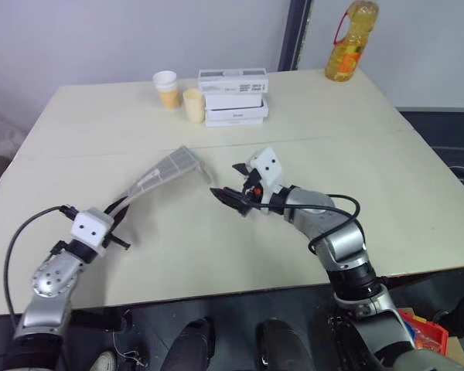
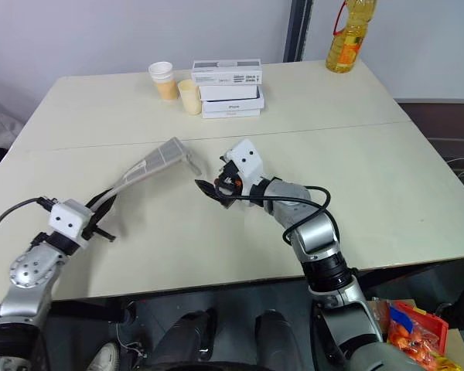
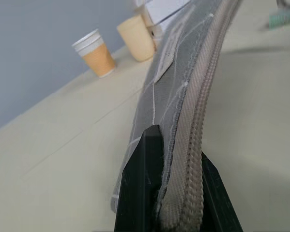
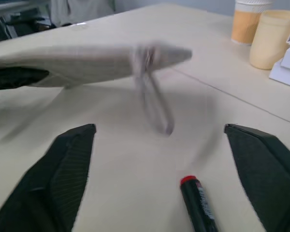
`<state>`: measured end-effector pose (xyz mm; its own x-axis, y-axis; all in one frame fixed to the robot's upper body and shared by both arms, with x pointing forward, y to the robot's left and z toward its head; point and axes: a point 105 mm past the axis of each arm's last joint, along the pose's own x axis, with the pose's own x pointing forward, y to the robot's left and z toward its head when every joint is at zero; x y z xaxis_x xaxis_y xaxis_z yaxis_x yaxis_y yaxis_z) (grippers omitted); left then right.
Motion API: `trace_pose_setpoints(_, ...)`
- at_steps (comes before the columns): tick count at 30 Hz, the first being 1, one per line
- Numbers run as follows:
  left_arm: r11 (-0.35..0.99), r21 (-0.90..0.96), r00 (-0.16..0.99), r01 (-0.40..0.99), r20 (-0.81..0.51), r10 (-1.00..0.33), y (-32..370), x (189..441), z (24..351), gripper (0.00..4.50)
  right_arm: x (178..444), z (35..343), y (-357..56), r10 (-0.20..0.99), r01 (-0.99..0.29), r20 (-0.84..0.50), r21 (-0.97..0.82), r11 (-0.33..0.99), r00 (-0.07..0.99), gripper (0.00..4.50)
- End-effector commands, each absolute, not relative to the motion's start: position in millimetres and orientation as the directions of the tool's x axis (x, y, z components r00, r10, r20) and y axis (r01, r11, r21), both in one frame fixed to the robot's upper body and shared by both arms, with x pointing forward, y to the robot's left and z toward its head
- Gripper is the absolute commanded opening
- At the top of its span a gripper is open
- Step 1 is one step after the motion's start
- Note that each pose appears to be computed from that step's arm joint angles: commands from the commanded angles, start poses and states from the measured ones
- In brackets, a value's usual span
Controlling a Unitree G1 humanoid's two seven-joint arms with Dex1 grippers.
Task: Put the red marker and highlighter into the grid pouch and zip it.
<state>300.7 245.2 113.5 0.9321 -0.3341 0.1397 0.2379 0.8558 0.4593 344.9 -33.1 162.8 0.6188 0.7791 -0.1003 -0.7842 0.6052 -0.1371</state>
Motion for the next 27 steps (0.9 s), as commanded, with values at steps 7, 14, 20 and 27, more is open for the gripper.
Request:
trace_pose_setpoints(7, 0.858, 0.441, 0.906, 0.262, 0.195, -0.377, 209.5, 308.7, 129.5, 0.0, 363.0, 177.0, -29.5, 0.714, -0.715, -0.069, -0.149, 0.683, 0.697, 4.48)
trace_pose_setpoints(14, 0.849, 0.439, 0.891, 0.294, 0.195, -0.409, 197.8, 314.6, 129.3, 0.0, 371.8, 180.4, -30.1, 0.675, -0.675, -0.051, -0.131, 0.726, 0.736, 3.94)
trace_pose_setpoints(20, 0.845, 0.442, 0.888, 0.301, 0.192, -0.417, 194.7, 315.1, 127.3, 0.0, 370.8, 180.3, -28.4, 0.675, -0.674, -0.049, -0.132, 0.726, 0.736, 0.89)
trace_pose_setpoints(27, 0.846, 0.438, 0.89, 0.304, 0.185, -0.416, 192.0, 311.9, 122.2, 0.0, 369.1, 183.4, -21.0, 0.68, -0.677, -0.045, -0.162, 0.718, 0.732, 0.07)
